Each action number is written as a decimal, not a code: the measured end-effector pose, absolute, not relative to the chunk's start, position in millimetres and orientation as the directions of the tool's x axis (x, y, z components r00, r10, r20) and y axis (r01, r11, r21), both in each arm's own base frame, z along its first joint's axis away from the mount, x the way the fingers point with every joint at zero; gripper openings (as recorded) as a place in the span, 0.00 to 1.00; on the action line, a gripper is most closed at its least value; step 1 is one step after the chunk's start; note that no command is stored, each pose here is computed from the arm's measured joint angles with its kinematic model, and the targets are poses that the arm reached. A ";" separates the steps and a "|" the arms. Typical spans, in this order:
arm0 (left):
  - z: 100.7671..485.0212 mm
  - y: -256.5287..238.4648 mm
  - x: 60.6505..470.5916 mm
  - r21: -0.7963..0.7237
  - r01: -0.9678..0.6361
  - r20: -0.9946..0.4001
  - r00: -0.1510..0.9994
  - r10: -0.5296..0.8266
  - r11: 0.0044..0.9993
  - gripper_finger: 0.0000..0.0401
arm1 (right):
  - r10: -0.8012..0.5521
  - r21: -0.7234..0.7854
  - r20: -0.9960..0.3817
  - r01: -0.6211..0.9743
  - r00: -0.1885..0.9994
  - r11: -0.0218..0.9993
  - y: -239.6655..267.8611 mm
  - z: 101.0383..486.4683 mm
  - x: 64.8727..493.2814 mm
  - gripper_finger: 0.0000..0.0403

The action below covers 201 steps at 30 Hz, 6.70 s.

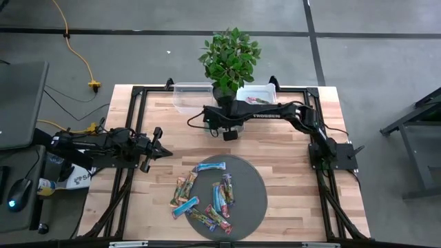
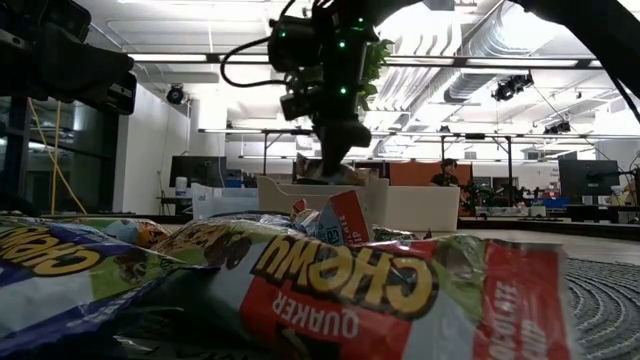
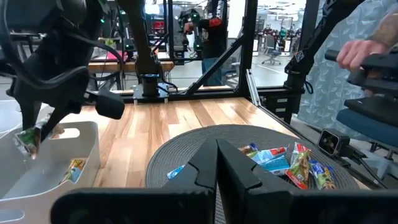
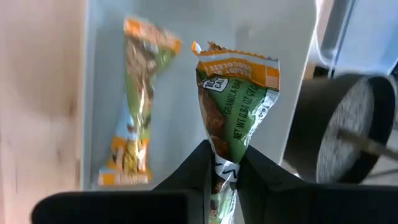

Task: Pick and place Granola Bars by type
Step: Put the orange granola bar into the gray bin, then put the blue granola bar into the transparent bin

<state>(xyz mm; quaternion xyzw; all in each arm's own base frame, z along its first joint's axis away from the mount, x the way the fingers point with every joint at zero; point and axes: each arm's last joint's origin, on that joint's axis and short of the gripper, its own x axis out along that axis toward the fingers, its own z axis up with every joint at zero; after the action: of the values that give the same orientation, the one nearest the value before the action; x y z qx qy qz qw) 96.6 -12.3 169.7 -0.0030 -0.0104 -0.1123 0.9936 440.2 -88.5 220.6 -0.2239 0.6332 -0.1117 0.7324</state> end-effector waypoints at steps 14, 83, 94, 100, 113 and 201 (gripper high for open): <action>169.7 -12.3 96.6 -0.004 0.222 0.022 0.975 -0.222 0.975 0.00 | -0.365 -0.416 -0.872 -0.102 0.326 0.904 -90.1 222.5 453.0 0.10; 169.6 -12.2 96.6 -0.004 0.219 0.021 0.976 -0.219 0.976 0.00 | 0.019 -0.012 -0.646 -0.035 0.763 0.999 23.7 362.0 472.2 0.18; 169.6 -12.2 96.6 -0.004 0.219 0.021 0.976 -0.219 0.976 0.00 | 0.150 0.164 -0.491 -0.078 0.858 0.983 80.7 381.1 470.2 0.18; 169.6 -12.2 96.6 -0.004 0.220 0.021 0.975 -0.219 0.976 0.00 | 0.217 0.225 -0.482 -0.119 0.849 0.967 113.4 383.0 463.1 0.18; 169.6 -12.3 96.6 -0.004 0.221 0.021 0.975 -0.221 0.975 0.00 | 0.152 0.473 -0.476 0.106 0.866 0.875 161.5 383.1 448.2 0.18; 170.7 -12.4 96.5 -0.002 0.226 0.032 0.974 -0.226 0.974 0.00 | -0.043 0.231 -0.962 0.892 0.268 0.388 136.4 163.0 408.6 0.49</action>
<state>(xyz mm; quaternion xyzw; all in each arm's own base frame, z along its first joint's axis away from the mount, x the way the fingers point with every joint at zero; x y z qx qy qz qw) 96.5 -12.4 170.7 -0.0030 -0.0156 -0.1139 0.9934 408.6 136.4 163.0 0.4293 0.4943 -0.3485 0.6708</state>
